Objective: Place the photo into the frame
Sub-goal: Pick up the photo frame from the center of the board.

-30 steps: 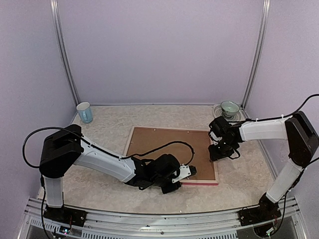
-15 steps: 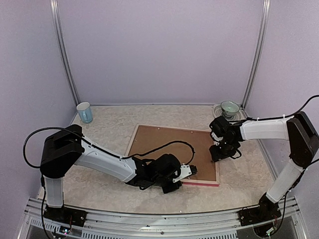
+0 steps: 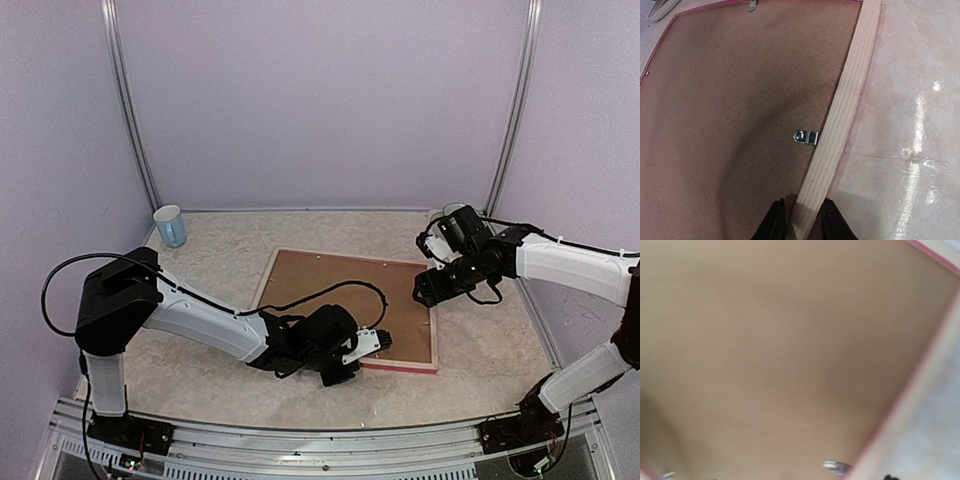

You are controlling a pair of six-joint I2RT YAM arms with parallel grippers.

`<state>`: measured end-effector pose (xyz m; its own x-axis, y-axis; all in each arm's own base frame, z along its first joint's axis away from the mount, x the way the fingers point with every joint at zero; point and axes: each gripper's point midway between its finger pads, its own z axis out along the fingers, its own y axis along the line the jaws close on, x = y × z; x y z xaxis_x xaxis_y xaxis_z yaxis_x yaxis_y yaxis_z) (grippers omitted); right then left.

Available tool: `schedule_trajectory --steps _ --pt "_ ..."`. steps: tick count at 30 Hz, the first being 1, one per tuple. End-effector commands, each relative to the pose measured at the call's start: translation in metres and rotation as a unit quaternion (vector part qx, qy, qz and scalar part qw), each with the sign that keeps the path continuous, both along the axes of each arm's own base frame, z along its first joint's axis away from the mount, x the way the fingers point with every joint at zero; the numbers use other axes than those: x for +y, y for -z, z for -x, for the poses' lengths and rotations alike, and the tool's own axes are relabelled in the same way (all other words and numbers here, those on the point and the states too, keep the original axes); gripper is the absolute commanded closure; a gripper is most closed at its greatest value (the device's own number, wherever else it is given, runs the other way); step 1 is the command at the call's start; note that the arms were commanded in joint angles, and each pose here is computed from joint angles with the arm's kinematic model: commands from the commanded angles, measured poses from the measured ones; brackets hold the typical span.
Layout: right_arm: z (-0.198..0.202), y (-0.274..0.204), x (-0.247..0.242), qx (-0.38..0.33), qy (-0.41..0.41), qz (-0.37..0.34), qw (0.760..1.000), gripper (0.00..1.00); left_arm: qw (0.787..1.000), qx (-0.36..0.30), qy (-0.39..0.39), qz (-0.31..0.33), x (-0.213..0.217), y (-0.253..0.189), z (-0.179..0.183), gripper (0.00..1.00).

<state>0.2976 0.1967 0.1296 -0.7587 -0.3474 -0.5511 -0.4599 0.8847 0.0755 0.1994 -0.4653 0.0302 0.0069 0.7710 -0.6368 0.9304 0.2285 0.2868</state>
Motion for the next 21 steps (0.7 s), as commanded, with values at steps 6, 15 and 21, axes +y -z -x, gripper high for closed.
schedule_trajectory --steps 6,15,21 --pt "0.056 0.017 0.057 0.018 -0.161 0.006 0.987 0.29 1.000 0.005 0.023 0.008 -0.002 -0.019 -0.002 0.65" --pt "0.064 0.030 0.055 0.021 -0.162 0.036 0.986 0.30 1.000 0.014 0.014 -0.022 0.023 -0.013 -0.020 0.58" --pt "0.059 0.013 0.045 -0.011 -0.149 0.049 0.988 0.31 0.995 0.063 0.067 -0.041 0.021 -0.001 -0.009 0.71"
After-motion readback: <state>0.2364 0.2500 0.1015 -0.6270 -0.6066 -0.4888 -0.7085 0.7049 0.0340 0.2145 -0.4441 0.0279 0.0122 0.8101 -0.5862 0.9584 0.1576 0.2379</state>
